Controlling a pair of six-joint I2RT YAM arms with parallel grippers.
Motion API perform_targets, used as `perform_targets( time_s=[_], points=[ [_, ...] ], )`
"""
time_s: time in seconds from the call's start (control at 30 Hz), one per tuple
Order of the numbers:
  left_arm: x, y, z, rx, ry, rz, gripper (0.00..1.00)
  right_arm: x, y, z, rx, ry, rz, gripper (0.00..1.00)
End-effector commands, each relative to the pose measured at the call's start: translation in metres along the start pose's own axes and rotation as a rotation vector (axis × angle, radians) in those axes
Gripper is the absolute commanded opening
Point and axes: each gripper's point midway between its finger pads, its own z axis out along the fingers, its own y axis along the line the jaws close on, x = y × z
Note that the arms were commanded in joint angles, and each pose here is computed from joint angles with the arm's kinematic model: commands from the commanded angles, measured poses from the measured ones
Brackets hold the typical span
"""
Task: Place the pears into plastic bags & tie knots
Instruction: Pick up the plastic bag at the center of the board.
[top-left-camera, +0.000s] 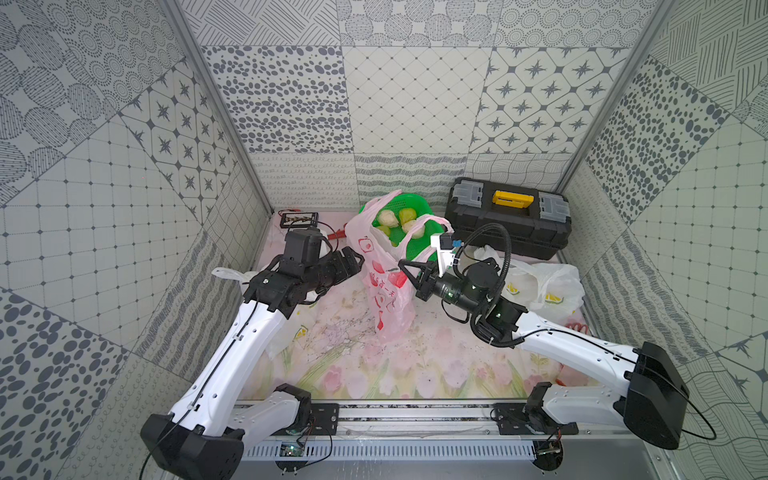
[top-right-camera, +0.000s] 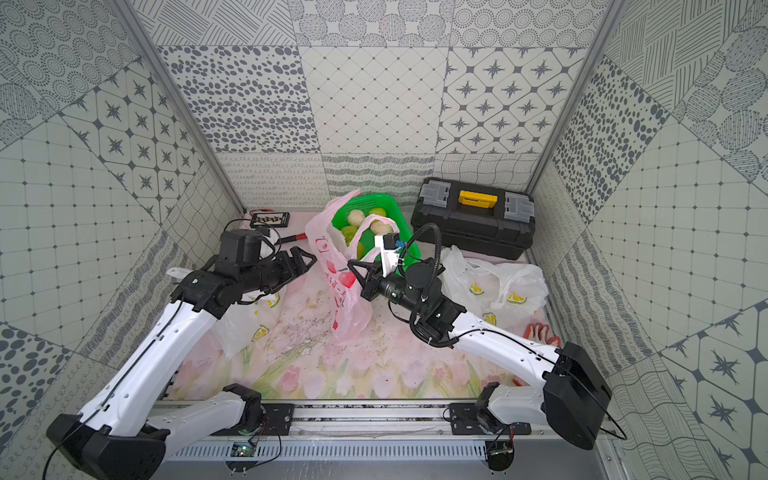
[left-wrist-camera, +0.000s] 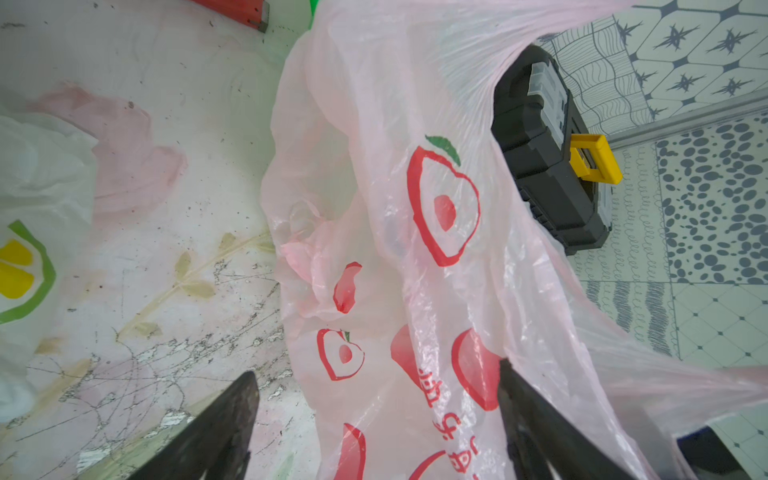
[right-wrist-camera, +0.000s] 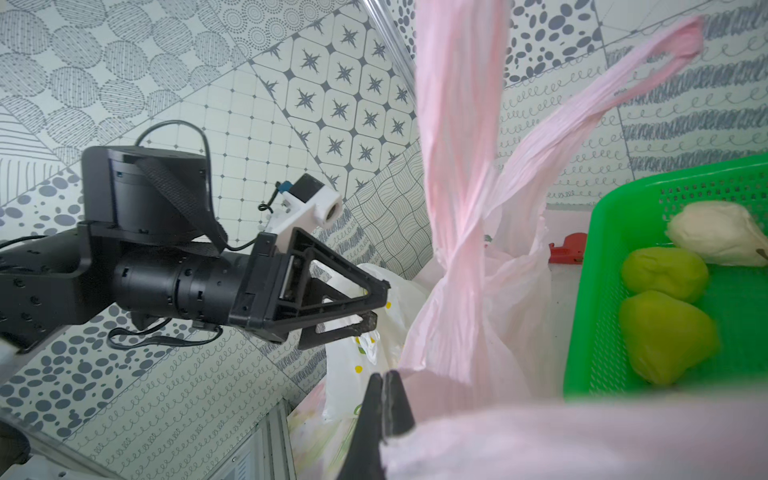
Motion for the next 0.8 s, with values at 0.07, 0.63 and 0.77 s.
perform_targets(
  time_s=[0.07,0.63,0.77],
  points=[
    [-0.012,-0.032,0.013,0.186,-0.003,-0.123,0.94,-0.005,0.022,0.005,-0.078,-0.063,-0.056,0.00],
    [-0.027,-0.027,0.038,0.218,-0.011,-0.171,0.88,0.016,0.033,0.019,-0.121,-0.044,-0.006,0.02],
    [-0.019,-0.017,0.041,0.180,0.007,-0.137,0.63,0.015,0.031,0.017,-0.109,-0.054,0.007,0.06]
  ],
)
